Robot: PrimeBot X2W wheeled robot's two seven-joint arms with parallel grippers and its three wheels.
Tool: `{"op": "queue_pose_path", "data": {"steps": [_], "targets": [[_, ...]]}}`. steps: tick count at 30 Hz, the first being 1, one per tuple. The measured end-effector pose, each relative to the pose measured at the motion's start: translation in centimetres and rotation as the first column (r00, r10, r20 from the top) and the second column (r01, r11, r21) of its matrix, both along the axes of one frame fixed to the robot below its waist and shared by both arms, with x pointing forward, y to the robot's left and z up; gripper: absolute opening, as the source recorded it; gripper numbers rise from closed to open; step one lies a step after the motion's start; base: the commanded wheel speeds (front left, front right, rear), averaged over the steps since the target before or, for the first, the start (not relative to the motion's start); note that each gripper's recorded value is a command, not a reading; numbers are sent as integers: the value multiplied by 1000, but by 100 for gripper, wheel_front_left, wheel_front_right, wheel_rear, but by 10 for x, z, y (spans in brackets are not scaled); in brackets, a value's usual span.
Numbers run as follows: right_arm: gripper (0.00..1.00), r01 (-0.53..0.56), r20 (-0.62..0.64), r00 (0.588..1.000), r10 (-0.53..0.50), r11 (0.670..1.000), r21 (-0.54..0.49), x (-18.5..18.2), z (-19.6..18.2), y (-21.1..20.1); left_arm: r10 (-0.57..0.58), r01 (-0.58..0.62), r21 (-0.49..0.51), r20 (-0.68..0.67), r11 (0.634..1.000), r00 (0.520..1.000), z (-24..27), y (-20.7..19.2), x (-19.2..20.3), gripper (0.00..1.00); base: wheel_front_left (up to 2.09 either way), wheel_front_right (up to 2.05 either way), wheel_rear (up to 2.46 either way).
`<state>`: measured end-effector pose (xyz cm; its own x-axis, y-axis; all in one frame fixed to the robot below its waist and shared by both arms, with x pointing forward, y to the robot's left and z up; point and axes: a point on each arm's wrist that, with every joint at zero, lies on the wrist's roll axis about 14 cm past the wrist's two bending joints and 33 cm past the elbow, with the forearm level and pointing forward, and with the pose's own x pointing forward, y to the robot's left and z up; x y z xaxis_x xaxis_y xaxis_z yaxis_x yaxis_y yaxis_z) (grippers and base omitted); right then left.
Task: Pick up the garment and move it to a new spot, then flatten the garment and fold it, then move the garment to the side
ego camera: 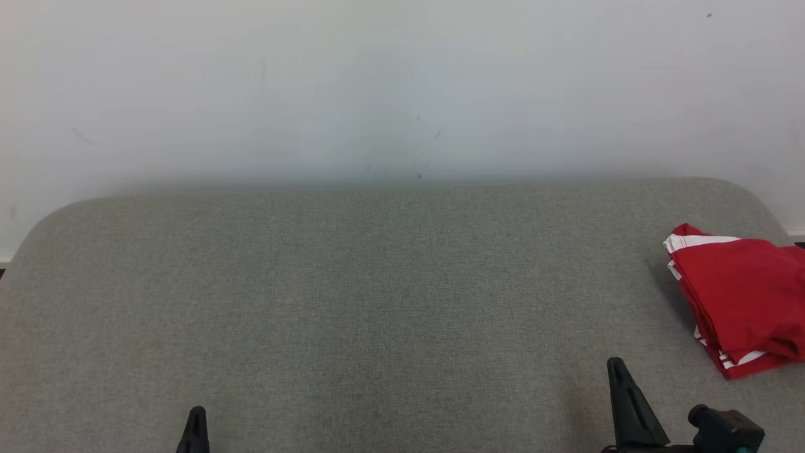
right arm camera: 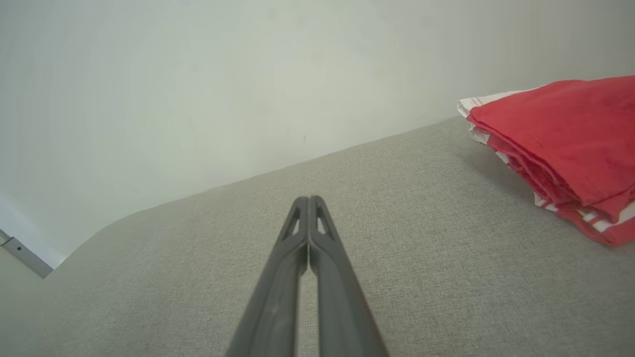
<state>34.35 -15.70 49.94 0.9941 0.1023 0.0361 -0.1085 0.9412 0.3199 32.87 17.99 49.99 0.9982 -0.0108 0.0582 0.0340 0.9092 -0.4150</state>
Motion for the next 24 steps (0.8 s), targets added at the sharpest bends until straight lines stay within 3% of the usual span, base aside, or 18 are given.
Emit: {"op": "queue_pose_path", "data": {"steps": [13,24], "targets": [[0,3,-56,998,9,976,218,16,-2,3,64,-66,-206,-20,976,998,-1,19,0,0,0,0,0],[0,6,-97,995,34,923,384,28,-2,7,106,-110,-364,-30,925,994,0,34,0,0,0,0,0]]}}
